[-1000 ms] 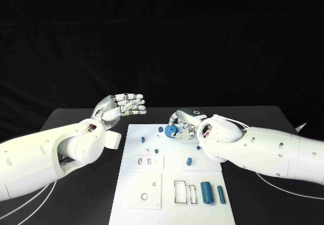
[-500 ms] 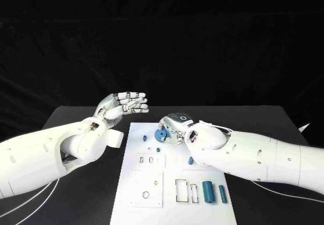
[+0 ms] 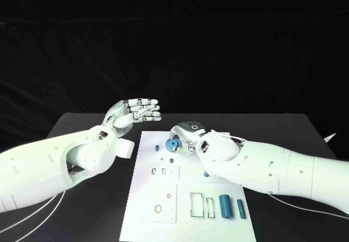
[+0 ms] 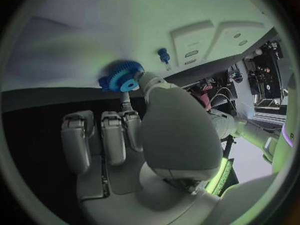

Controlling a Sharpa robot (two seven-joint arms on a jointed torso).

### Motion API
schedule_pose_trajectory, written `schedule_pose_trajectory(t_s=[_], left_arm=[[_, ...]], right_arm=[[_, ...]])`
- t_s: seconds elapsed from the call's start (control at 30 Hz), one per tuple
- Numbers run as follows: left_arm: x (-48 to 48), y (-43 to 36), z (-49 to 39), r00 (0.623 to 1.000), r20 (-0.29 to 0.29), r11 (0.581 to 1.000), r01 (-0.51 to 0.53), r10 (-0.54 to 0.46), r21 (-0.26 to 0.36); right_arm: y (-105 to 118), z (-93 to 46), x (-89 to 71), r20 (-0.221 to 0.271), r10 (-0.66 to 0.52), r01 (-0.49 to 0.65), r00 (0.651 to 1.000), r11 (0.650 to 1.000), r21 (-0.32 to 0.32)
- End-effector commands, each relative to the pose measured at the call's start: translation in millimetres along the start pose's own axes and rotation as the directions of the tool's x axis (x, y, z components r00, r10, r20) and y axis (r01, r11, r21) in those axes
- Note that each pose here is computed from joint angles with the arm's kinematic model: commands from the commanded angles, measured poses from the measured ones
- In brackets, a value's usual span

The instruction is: Assemble the parts on the task board

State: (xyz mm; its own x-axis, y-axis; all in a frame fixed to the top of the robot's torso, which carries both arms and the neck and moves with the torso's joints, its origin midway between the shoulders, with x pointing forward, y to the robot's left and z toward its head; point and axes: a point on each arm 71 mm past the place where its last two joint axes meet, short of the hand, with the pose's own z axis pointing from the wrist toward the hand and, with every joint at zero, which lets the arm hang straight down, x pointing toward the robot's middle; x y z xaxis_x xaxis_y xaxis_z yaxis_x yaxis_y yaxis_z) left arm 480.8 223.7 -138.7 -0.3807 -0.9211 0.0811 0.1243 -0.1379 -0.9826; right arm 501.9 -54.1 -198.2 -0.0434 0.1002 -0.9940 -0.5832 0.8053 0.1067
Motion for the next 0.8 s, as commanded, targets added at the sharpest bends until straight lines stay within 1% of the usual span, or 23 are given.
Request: schedule_pose_trajectory(t_s=[0.03, 0.47, 0.8], left_arm=[[1.8, -2.1, 0.8, 1.0, -0.009, 1.0, 0.0, 0.001, 0.016], [1.8, -1.7, 1.0, 1.0, -0.012, 1.0, 0.001, -0.001, 0.012], [-0.1, -1.5, 1.0, 1.0, -0.008, 1.0, -0.001, 0.001, 0.01]], right_arm=[[-1.0, 2.0, 1.4, -0.009, -0.027, 0.027, 1.0, 1.0, -0.009], [-3.6, 6.8, 4.3, -0.037, -0.034, 0.034, 0.999, 0.999, 0.004], [-8.4, 5.3, 6.2, -0.065, -0.017, 0.019, 0.998, 1.0, 0.018]])
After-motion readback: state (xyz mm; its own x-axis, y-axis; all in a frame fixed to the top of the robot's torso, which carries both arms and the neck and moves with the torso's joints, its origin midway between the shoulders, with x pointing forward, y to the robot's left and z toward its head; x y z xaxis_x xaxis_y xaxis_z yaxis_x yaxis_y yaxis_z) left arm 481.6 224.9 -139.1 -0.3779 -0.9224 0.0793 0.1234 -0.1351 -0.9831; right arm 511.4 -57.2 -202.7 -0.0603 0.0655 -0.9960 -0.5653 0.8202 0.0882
